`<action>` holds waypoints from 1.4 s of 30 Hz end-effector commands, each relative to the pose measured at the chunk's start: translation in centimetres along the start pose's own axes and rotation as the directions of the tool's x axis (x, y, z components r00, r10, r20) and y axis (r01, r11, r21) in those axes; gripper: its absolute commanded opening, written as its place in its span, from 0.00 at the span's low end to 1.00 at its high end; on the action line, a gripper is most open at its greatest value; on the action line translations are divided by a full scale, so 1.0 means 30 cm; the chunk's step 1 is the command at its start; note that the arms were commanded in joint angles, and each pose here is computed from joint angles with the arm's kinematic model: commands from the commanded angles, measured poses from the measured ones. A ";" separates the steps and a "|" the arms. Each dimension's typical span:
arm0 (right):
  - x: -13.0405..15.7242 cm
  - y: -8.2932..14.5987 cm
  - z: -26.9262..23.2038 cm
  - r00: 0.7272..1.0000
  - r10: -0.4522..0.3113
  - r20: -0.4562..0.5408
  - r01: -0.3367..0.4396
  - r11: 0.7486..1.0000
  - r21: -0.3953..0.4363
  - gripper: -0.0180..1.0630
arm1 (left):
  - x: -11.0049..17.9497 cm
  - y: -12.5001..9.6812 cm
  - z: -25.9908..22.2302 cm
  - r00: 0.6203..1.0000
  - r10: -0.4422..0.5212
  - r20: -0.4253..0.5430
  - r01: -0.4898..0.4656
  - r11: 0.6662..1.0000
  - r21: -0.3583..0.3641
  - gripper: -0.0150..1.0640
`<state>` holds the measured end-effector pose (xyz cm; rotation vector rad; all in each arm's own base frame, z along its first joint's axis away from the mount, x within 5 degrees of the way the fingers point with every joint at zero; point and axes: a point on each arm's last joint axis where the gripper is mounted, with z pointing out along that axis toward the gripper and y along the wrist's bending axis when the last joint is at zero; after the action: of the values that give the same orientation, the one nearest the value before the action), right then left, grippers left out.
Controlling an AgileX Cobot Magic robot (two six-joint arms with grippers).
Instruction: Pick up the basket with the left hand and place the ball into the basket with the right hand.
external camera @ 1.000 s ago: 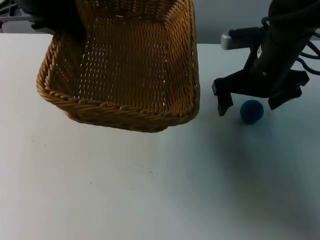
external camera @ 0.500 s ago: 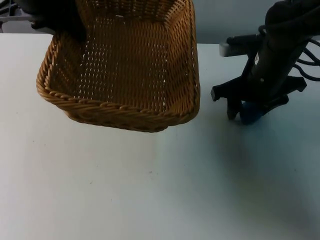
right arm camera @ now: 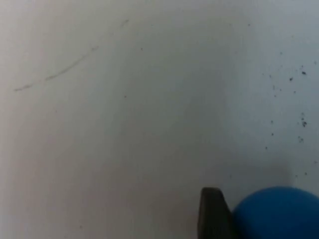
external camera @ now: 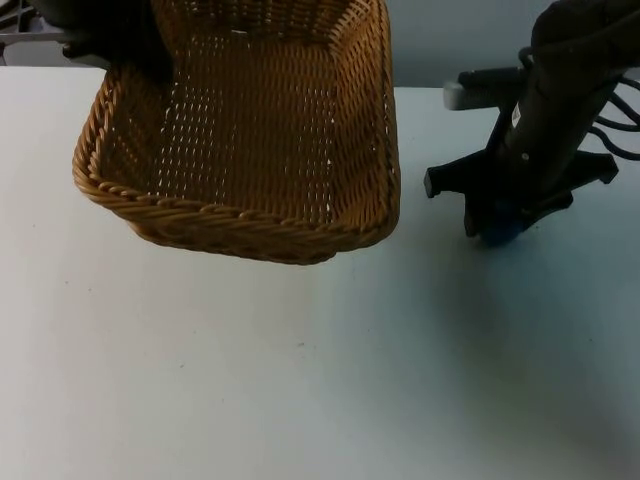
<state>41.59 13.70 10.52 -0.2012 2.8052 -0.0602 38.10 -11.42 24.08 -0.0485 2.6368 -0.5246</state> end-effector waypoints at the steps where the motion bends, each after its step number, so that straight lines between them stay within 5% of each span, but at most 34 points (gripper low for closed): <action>1: -0.032 -0.004 -0.080 0.998 0.006 0.057 -0.005 1.000 -0.004 0.01 | -0.002 -0.016 -0.010 1.000 -0.008 0.015 0.008 1.000 0.018 0.01; 9: -0.082 -0.046 -0.405 0.973 0.012 0.231 -0.011 1.000 -0.007 0.01 | -0.001 -0.016 -0.010 1.000 -0.008 0.013 0.008 1.000 0.018 0.01; 18: -0.058 -0.029 -0.723 0.907 -0.062 0.417 0.068 0.998 0.001 0.01 | -0.004 -0.016 -0.010 1.000 -0.008 0.022 0.008 1.000 0.018 0.01; 23: -0.042 0.118 -0.768 0.862 -0.177 0.475 0.216 0.976 -0.029 0.01 | -0.004 -0.017 -0.010 1.000 -0.011 0.023 0.011 1.000 0.021 0.01; 28: -0.031 0.219 -0.765 0.829 -0.204 0.521 0.284 0.956 -0.078 0.01 | -0.005 -0.017 -0.010 1.000 -0.006 0.025 0.006 1.000 0.021 0.01; 42: -0.049 0.334 -0.620 0.797 -0.255 0.547 0.387 0.912 -0.139 0.01 | -0.007 -0.017 -0.010 0.999 -0.006 0.034 0.006 1.000 0.021 0.01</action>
<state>35.36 23.72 27.82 -0.6432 2.2365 0.2166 38.13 -11.42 24.09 -0.0419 2.6321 -0.5222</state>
